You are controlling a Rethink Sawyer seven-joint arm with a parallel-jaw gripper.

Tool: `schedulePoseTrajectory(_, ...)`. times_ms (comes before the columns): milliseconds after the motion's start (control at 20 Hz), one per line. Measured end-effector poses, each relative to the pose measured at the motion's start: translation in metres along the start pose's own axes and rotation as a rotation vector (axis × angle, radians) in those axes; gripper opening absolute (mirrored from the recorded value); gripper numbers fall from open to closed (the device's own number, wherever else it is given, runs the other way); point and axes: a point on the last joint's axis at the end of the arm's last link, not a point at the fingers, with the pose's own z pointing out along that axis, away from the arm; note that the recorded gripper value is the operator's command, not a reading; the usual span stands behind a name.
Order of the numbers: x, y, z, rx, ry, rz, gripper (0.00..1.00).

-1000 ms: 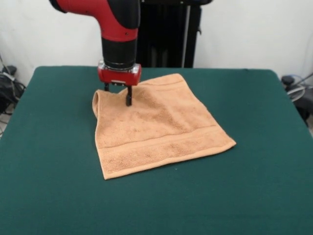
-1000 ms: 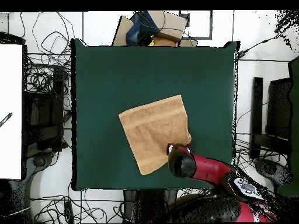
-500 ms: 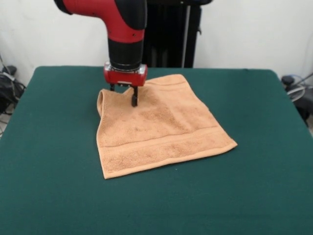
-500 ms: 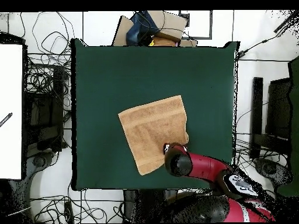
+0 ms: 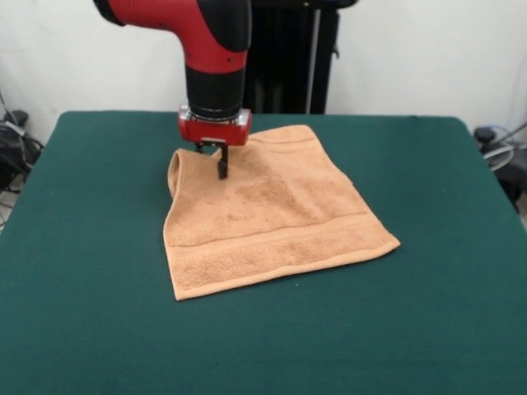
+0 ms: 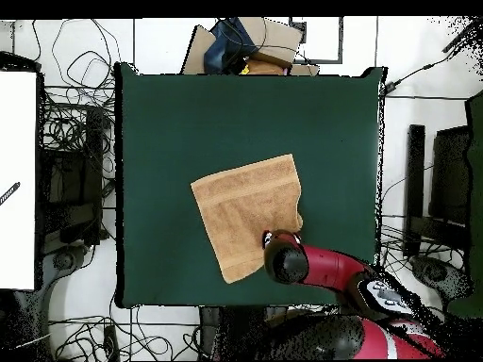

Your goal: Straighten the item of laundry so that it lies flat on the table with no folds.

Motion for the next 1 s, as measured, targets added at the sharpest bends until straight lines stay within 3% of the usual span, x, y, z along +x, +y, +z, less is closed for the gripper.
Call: schedulePoseTrajectory(1000, -0.009, 0.012, -0.004, 0.001, 0.027, -0.010, 0.00)
